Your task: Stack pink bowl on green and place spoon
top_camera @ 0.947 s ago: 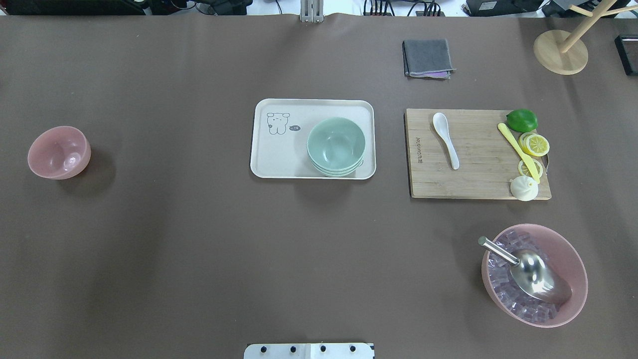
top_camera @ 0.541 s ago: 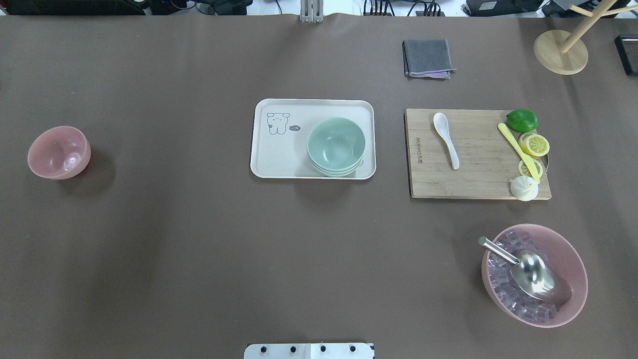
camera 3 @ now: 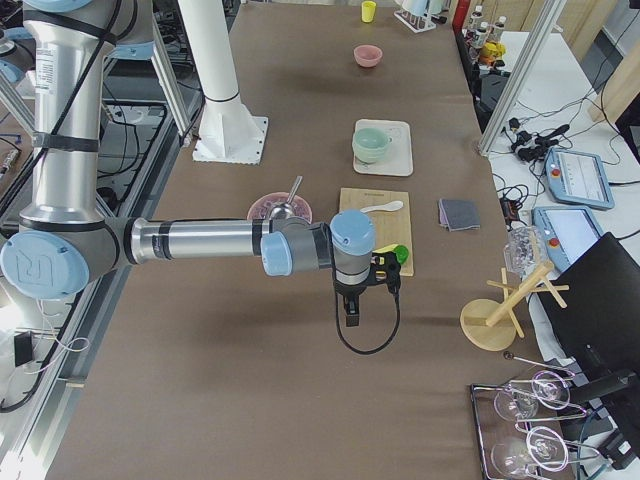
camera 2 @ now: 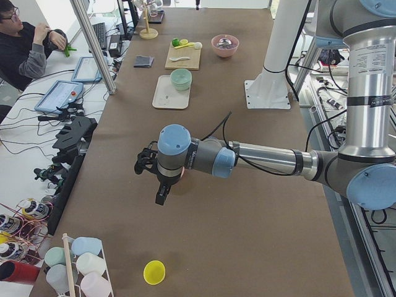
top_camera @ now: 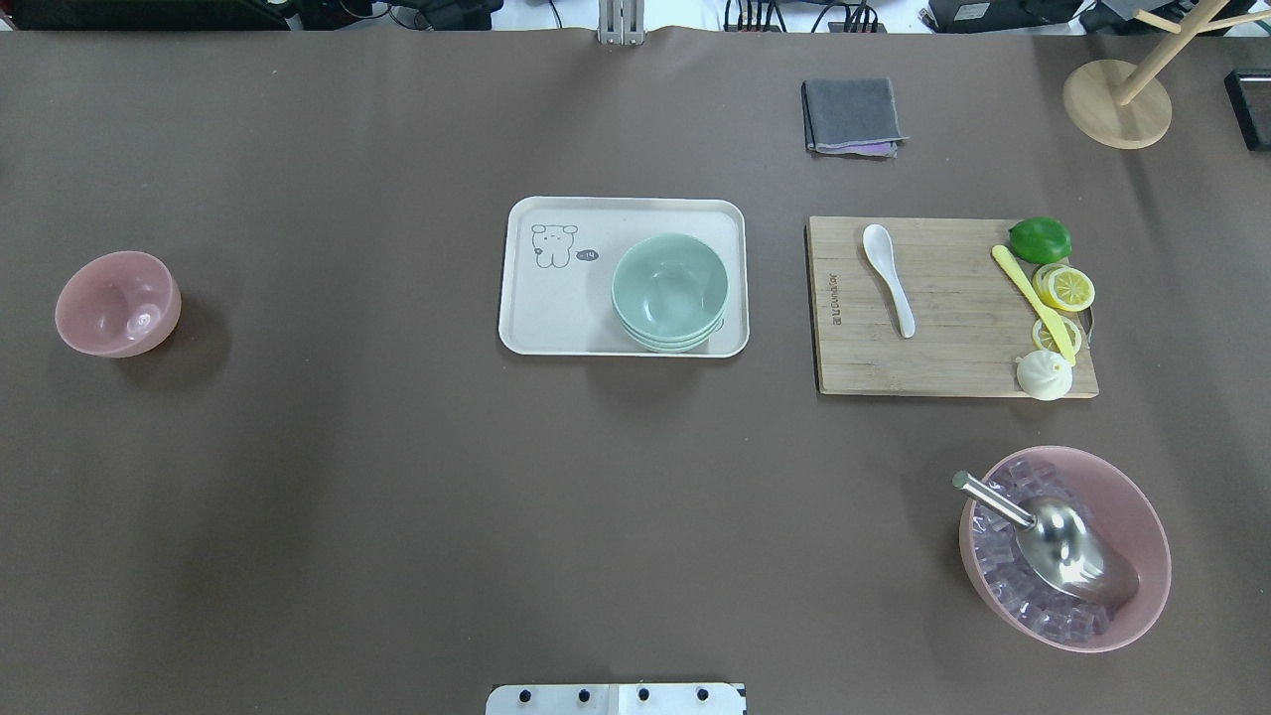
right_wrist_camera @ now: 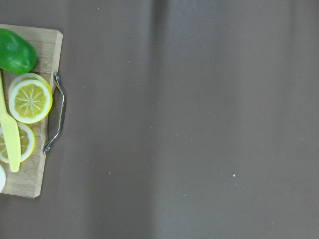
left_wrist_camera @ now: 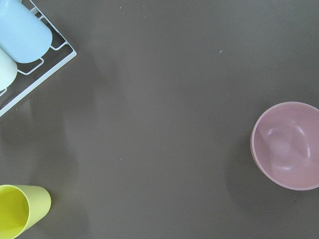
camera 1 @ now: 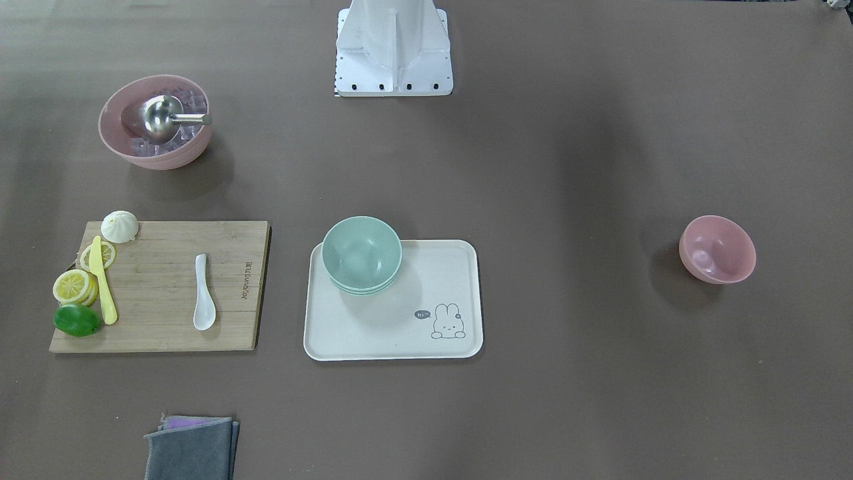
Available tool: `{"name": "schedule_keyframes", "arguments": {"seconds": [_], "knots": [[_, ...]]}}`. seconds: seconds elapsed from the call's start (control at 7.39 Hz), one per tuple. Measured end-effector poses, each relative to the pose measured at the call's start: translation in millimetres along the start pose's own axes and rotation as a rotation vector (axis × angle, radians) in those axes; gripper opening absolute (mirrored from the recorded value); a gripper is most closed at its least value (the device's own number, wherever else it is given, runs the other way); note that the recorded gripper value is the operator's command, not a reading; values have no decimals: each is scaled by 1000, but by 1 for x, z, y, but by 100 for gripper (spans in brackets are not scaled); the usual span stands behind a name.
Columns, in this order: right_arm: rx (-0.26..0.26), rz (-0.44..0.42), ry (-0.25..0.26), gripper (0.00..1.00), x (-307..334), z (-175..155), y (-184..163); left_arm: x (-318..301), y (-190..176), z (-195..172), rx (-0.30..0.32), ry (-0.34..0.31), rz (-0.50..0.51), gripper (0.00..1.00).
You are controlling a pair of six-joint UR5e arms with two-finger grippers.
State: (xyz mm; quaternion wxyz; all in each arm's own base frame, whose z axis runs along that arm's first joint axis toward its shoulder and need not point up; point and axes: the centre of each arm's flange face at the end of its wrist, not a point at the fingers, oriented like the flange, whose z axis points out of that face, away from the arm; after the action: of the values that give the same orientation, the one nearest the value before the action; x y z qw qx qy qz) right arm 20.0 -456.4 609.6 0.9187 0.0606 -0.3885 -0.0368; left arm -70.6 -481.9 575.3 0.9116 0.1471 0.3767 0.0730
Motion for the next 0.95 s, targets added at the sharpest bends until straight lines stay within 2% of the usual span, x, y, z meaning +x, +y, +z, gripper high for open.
{"name": "schedule_keyframes", "arguments": {"seconds": [0.54, 0.95], "knots": [[129, -173, -30, 100, -35, -11, -23, 22, -41, -3, 30, 10, 44, 98], [165, -236, -35, 100, -54, -13, -36, 29, -44, 4, 85, 26, 113, 98]]}}
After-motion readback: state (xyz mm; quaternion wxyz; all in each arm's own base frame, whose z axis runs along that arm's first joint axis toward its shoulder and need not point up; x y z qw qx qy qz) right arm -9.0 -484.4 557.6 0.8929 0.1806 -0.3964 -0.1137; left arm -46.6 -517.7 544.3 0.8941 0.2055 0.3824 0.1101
